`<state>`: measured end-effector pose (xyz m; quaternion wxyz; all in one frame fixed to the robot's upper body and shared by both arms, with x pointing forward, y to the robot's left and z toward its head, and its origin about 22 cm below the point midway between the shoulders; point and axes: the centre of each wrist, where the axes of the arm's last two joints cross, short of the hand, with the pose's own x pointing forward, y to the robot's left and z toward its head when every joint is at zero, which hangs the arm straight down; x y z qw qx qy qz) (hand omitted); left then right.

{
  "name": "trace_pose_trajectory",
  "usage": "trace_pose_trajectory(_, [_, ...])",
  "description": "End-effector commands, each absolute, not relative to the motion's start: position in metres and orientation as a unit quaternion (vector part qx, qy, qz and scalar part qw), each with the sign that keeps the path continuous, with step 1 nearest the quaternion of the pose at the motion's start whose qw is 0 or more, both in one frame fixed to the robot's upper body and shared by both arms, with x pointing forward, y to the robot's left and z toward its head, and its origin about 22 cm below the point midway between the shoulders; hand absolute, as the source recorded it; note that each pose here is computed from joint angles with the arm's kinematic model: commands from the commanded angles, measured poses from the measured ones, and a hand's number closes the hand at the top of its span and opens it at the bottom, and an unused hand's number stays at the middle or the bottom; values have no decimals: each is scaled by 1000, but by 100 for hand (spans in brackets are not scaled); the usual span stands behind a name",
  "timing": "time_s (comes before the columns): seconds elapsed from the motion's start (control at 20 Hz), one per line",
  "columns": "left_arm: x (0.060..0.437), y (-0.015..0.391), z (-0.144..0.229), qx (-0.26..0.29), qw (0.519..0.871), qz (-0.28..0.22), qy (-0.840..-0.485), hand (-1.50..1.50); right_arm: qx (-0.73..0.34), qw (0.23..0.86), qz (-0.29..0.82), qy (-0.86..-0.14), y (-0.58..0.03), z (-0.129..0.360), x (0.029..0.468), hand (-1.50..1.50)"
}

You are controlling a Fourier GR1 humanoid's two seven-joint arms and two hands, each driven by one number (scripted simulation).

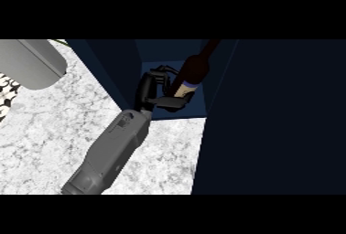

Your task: Pick up the wine, place it into the cabinet and close the cabinet

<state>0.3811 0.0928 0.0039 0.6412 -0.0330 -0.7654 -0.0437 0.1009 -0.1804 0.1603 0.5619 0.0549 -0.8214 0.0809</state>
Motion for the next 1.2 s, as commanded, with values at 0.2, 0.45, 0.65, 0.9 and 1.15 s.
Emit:
trace_pose_trajectory(0.2, [405,89,14,24,680,-57,-731,150,111,548,60,-827,-186,189,79,-150])
trace_pose_trajectory(0.45, [407,104,1,29,680,-13,-732,150,120,549,61,-825,-187,186,71,-150])
trace_pose_trajectory(0.65, [416,101,13,27,694,0,-720,150,127,552,73,-821,-187,182,76,-150])
trace_pose_trajectory(0.9, [420,113,10,54,684,5,-727,150,116,549,70,-825,-188,180,76,-150])
trace_pose_trajectory(1.15, [428,125,20,86,672,-5,-736,150,121,545,77,-826,-186,171,81,-150])
